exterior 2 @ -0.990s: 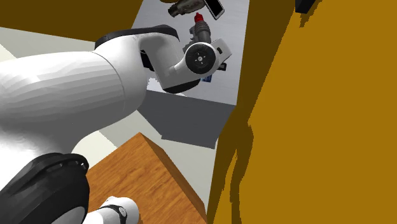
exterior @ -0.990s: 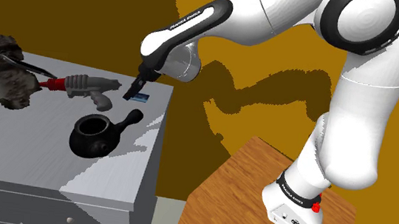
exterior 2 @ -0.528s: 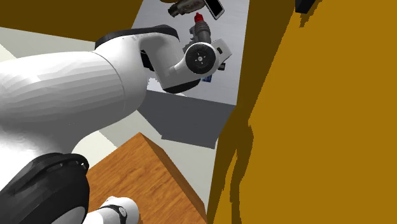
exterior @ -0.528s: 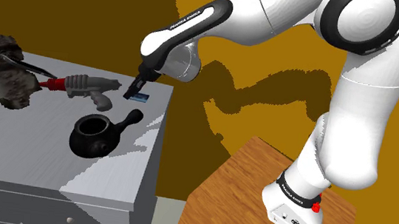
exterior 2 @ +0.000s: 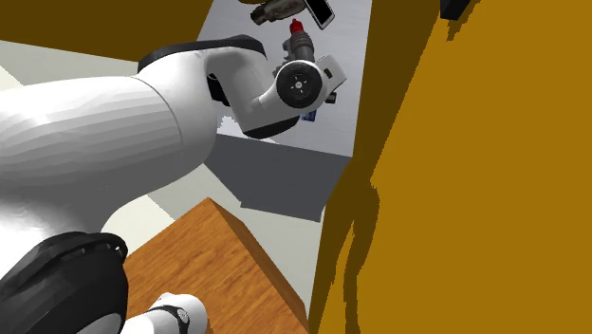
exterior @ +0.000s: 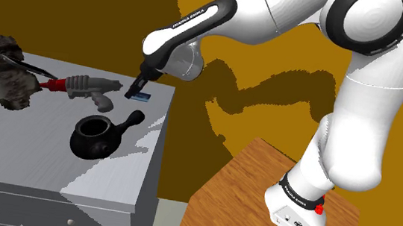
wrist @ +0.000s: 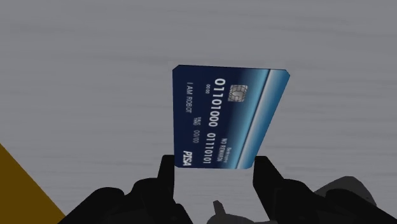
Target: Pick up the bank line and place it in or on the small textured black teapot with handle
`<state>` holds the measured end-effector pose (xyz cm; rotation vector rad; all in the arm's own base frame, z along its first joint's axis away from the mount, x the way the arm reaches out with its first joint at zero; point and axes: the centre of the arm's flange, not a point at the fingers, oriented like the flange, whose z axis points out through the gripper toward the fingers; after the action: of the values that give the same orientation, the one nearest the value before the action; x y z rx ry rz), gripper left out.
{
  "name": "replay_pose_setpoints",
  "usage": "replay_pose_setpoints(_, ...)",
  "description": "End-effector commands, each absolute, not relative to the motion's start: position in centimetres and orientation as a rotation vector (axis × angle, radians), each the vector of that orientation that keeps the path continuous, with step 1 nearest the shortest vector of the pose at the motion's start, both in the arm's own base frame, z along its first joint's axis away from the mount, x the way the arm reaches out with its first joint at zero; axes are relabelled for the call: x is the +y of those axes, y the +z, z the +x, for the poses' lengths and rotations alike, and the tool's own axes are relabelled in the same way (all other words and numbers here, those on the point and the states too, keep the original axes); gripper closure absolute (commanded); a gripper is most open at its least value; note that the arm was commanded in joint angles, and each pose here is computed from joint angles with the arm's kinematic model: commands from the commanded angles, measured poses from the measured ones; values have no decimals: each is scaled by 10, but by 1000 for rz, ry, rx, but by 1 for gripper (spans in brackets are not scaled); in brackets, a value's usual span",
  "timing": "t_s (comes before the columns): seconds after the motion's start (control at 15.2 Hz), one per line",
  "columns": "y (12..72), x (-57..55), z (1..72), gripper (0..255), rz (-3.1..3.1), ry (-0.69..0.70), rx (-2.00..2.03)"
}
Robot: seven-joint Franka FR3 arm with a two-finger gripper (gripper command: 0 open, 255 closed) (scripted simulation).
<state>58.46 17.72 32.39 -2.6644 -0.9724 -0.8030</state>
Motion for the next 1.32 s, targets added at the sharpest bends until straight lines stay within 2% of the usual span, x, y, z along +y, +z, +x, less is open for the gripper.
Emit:
replay_pose_setpoints(0.0,333,177,584,255,-2664,-803,-972)
replay_pose_setpoints(1.25,433,177,584,255,-2664,-803,-972)
